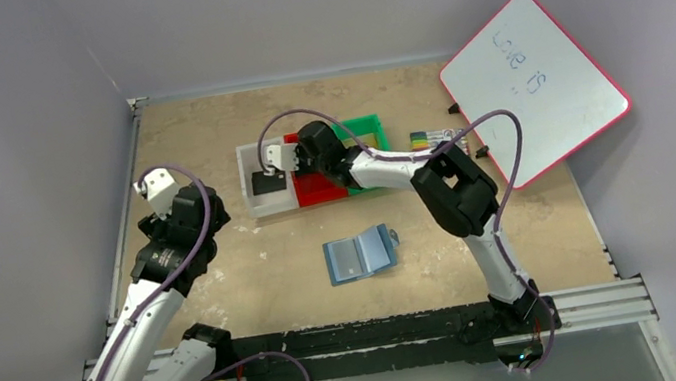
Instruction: Take the credit cards out of the card holder
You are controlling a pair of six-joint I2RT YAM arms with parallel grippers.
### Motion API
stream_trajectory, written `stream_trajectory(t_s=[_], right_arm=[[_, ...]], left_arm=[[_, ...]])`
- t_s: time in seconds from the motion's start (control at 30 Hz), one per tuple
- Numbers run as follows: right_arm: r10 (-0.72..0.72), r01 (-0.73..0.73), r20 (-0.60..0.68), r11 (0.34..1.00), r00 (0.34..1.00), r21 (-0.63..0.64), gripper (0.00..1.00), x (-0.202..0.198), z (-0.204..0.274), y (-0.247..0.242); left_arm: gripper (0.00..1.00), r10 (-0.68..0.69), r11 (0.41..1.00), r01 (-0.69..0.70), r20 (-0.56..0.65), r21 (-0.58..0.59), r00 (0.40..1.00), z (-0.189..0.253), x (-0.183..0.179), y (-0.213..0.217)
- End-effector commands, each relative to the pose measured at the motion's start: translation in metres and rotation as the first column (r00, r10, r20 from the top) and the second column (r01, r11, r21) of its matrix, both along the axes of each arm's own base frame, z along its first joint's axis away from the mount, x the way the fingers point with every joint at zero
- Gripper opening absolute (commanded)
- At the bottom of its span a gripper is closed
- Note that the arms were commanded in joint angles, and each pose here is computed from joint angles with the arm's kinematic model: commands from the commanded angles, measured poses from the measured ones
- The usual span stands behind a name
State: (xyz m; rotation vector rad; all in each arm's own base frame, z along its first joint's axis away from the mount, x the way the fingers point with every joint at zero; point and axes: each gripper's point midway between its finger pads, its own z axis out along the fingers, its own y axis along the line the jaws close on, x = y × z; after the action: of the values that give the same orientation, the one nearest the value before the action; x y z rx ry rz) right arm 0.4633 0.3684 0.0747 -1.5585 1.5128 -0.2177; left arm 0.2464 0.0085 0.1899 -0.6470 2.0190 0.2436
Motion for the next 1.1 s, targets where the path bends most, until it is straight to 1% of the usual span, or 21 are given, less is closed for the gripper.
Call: stream_trajectory(t_s=[0.0, 0.13, 0.23, 0.43, 0.9, 1.07], right_arm=[[0.012, -0.011, 0.077, 1.000, 0.997, -0.004, 0.08, 0.009, 0.020, 0.008], [0.019, -0.015, 0.103, 0.999, 0.995, -0.035, 0.10, 0.010, 0.018, 0.005], [0.034, -0.027, 0.108, 0.998, 0.994, -0.061, 0.14, 0.009, 0.015, 0.003], [0.051, -0.042, 0.105, 0.995, 0.993, -0.086, 0.15, 0.008, 0.008, 0.001], [0.132, -0.130, 0.021, 0.989, 0.991, -0.076, 0.20, -0.011, -0.005, 0.006], [0.134, -0.132, 0.013, 0.988, 0.991, -0.074, 0.25, -0.012, -0.006, 0.007]], left_arm=[[0.83, -0.012, 1.000, 0.012, 0.038, -0.004, 0.999, 0.012, 0.003, 0.000], [0.84, -0.019, 1.000, 0.019, 0.038, -0.009, 0.999, 0.011, 0.004, -0.002], [0.84, -0.023, 1.000, 0.023, 0.037, -0.010, 0.999, 0.011, 0.004, -0.003], [0.85, -0.026, 1.000, 0.026, 0.037, -0.012, 0.999, 0.011, 0.004, -0.003], [0.87, -0.035, 0.999, 0.036, 0.023, -0.012, 0.999, 0.007, 0.005, -0.005], [0.87, -0.037, 0.999, 0.037, 0.019, -0.013, 0.999, 0.005, 0.005, -0.005]])
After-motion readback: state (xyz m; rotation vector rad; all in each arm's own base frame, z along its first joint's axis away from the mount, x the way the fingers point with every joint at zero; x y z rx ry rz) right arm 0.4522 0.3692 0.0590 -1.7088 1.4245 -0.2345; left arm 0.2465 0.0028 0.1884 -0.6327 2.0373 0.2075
